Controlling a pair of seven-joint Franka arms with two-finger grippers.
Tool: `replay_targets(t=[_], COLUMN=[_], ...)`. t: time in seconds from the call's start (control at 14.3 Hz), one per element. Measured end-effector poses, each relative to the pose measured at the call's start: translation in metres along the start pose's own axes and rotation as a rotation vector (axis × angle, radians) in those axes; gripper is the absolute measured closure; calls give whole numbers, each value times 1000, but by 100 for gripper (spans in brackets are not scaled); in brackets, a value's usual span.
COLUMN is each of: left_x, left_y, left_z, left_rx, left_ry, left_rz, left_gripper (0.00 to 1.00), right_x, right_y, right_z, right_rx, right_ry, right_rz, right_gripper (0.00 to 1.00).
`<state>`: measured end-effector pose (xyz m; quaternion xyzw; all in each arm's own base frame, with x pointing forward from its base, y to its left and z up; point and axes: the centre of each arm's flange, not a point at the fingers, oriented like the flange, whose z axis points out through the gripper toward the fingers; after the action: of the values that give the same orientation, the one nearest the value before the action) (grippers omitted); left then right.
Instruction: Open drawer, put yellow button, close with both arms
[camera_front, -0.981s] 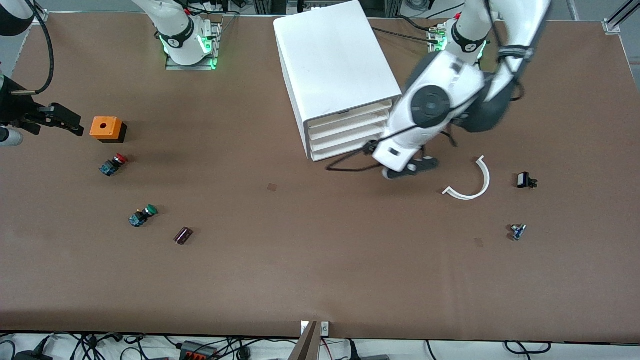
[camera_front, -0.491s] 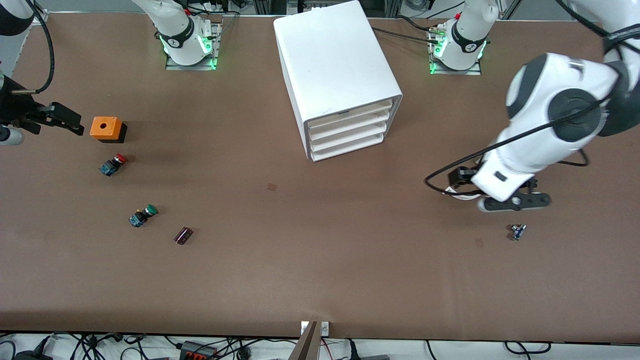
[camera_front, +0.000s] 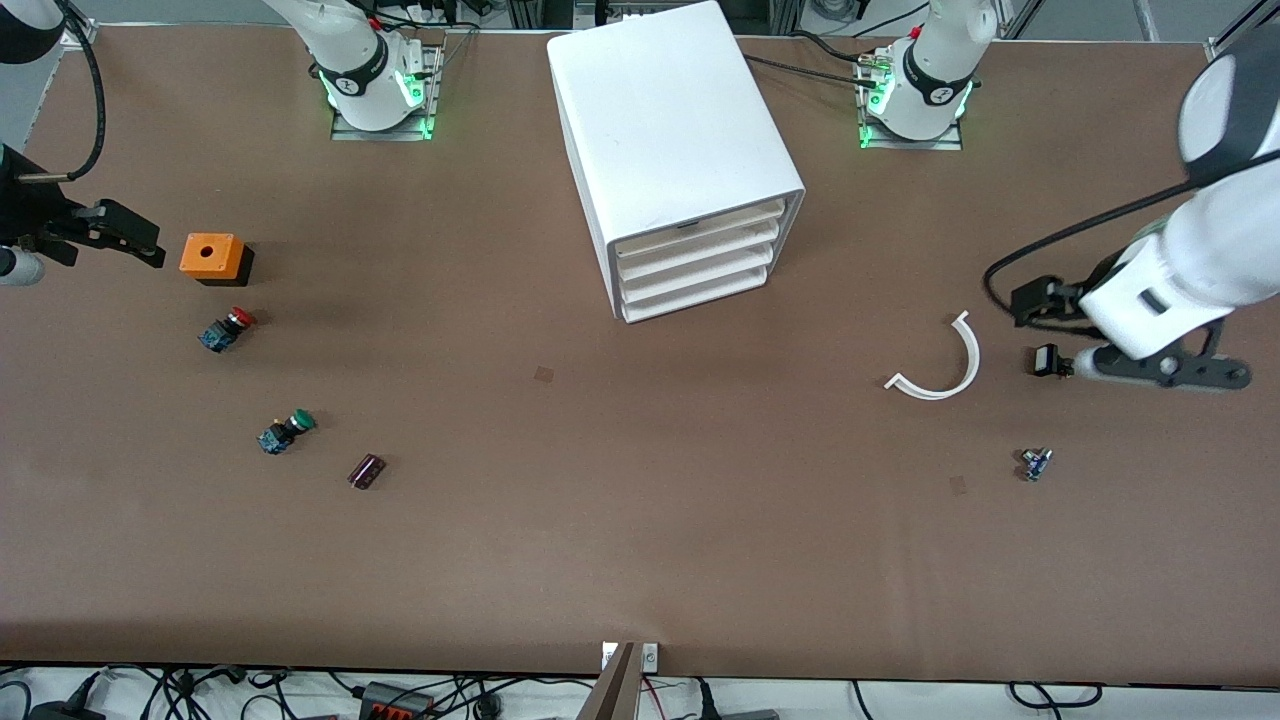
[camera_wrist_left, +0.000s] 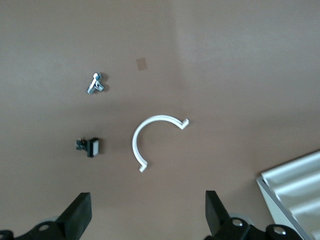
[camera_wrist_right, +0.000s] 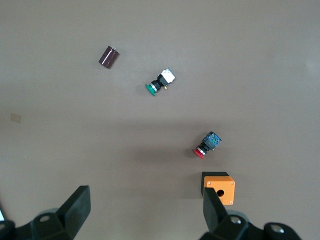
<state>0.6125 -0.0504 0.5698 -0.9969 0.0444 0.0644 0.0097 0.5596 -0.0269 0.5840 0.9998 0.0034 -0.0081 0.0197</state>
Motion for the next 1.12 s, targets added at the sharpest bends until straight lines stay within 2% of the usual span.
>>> replay_targets(t=[0.14, 0.28, 0.42, 0.77, 1.12], left_x=[-22, -36, -48, -56, -56], left_y=[-20, -27, -26, -23, -16], left_z=[-16, -27, -26, -7, -6], left_rx=[-11, 0, 9, 8, 9], left_ry=[35, 134, 177, 136, 134], left_rz=[1, 7, 22, 29, 40], left_gripper=[0, 0, 0, 0, 0], right_x=[0, -1, -1, -1, -2], right_y=[0, 0, 0, 0, 2], right_z=[1, 4, 7, 9, 10], right_rx=[0, 1, 1, 1, 1], right_ry=[-2, -10, -16, -21, -25], right_rz=[0, 0, 0, 0, 3], right_gripper=[0, 0, 0, 0, 0])
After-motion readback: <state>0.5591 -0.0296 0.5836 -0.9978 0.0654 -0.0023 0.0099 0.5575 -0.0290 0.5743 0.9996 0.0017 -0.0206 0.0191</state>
